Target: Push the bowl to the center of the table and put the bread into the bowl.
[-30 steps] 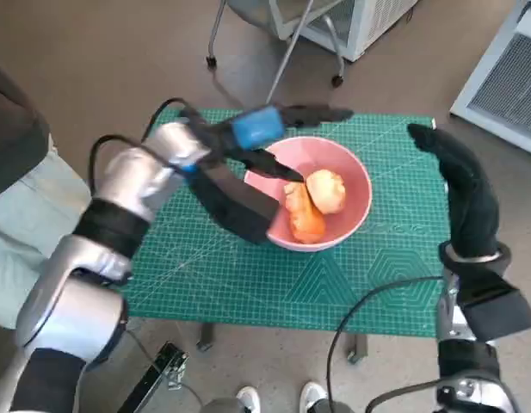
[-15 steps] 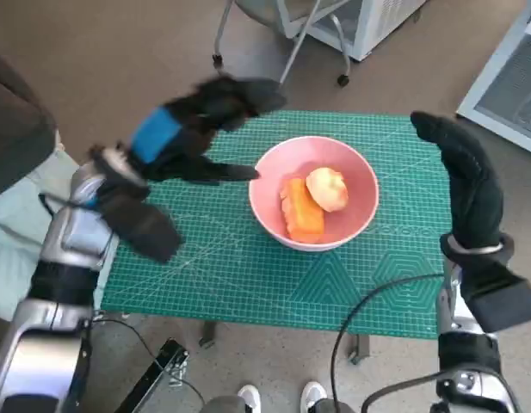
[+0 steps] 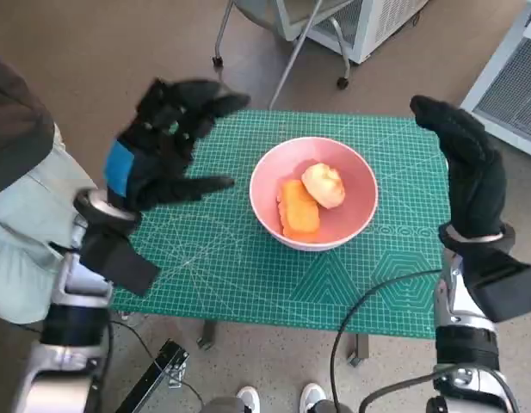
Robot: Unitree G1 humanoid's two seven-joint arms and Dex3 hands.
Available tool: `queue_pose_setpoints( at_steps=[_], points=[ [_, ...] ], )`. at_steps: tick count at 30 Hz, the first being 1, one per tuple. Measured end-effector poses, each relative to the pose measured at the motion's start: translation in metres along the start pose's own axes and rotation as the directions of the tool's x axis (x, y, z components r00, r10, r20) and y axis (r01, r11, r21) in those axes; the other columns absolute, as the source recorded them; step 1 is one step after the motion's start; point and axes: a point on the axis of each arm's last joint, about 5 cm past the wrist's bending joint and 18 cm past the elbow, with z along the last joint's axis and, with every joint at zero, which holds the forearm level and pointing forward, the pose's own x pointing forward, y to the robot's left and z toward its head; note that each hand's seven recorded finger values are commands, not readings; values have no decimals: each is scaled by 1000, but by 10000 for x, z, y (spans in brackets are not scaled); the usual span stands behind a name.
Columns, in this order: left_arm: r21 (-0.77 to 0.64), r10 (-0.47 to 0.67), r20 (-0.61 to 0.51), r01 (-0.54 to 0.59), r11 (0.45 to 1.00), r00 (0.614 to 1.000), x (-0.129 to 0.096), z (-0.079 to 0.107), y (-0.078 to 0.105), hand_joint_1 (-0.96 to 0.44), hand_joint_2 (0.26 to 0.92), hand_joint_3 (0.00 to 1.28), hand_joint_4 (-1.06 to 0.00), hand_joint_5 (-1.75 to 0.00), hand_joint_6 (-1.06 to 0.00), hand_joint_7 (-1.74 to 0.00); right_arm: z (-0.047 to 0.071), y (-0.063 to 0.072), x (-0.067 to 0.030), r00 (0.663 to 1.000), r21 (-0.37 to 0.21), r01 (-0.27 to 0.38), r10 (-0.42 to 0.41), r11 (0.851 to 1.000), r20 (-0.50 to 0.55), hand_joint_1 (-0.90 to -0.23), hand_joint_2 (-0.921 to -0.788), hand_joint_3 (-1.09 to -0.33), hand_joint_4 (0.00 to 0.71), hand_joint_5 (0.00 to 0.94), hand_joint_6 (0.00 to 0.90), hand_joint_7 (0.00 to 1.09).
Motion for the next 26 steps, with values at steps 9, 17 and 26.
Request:
queue_pose_setpoints(
  at_steps=[9, 17, 26],
  points=[
    [-117, 53, -45, -58, 991, 998, -63, 14, -81, -88, 907, 25, -88, -774, -95, -836, 10, 6, 20, 1000, 0, -3, 3, 1000, 3, -586, -921, -818, 353, 4, 50, 793],
    [-164, 70, -57, -78, 983, 996, -66, 39, -117, -94, 910, 22, -85, -772, -97, -821, 10, 7, 25, 1000, 0, -3, 3, 1000, 3, -585, -921, -817, 353, 4, 49, 795],
    [-169, 70, -68, -80, 982, 995, -69, 33, -123, -90, 913, 19, -86, -771, -108, -818, 10, 6, 29, 1000, 2, -3, 3, 1000, 0, -590, -921, -817, 353, 3, 47, 799]
  ],
)
